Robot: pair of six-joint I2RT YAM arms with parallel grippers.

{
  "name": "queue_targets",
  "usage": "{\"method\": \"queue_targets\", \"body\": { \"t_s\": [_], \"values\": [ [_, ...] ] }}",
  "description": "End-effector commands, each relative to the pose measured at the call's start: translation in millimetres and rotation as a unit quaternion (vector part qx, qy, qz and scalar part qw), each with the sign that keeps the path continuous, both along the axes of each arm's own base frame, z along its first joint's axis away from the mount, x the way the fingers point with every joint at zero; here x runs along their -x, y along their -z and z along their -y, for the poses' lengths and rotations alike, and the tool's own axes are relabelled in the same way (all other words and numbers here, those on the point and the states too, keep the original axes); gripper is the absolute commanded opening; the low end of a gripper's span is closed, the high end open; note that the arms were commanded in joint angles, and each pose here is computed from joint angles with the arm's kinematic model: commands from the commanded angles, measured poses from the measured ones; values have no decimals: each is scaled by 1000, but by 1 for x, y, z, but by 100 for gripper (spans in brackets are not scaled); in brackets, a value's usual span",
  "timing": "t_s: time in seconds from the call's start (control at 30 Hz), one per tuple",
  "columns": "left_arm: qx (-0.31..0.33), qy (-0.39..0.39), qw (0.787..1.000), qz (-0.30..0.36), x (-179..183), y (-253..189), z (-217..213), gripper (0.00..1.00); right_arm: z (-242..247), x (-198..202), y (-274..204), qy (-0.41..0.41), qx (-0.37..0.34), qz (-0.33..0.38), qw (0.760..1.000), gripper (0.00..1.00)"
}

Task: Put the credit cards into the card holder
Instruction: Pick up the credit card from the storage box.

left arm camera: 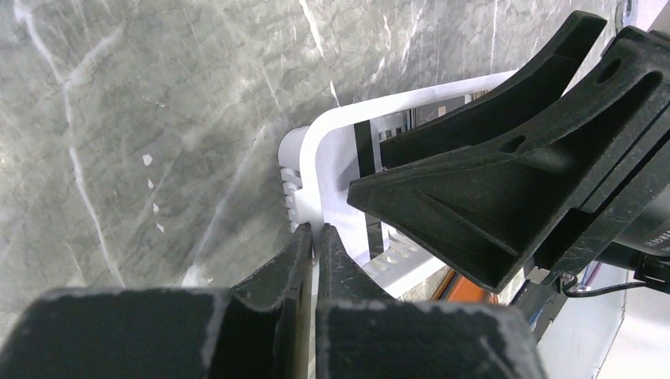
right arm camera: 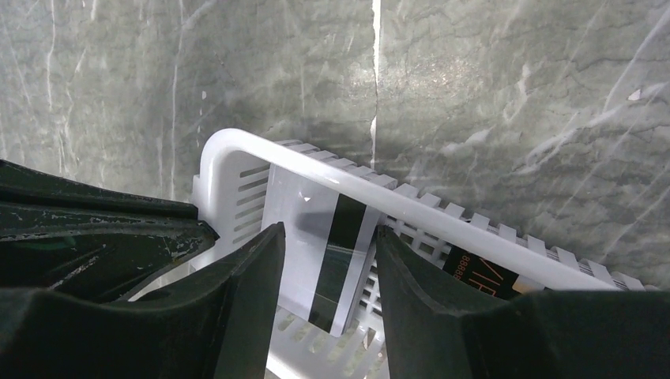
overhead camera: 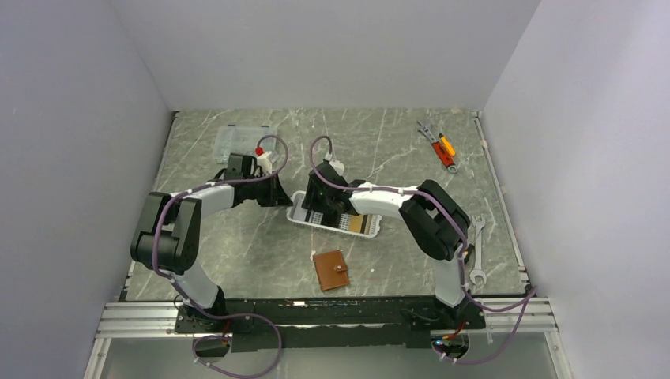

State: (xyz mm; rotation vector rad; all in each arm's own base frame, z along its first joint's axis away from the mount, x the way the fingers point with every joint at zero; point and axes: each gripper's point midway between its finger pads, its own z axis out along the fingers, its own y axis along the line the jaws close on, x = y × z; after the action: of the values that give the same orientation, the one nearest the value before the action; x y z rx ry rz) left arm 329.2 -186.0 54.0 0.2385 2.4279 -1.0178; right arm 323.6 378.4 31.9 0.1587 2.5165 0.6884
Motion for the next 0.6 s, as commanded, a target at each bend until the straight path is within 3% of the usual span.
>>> {"method": "queue_targets", "body": {
  "t_s": [0.0,0.23,0.4,0.57],
  "values": [
    [19,13,996,-80,42,10,8,1,-12,8,19,-12,15,-10,1000,49],
    [47,11,994,-98,46,11,10,3,-12,20,37,-11,56,-24,998,46],
    [55,4,994,-93,42,8,4,3,-19,19,9,-12,-16,13,1000,32],
    [53,-1,995,-87,40,7,0,3,-29,14,-35,-29,-73,60,995,32]
  ]
}}
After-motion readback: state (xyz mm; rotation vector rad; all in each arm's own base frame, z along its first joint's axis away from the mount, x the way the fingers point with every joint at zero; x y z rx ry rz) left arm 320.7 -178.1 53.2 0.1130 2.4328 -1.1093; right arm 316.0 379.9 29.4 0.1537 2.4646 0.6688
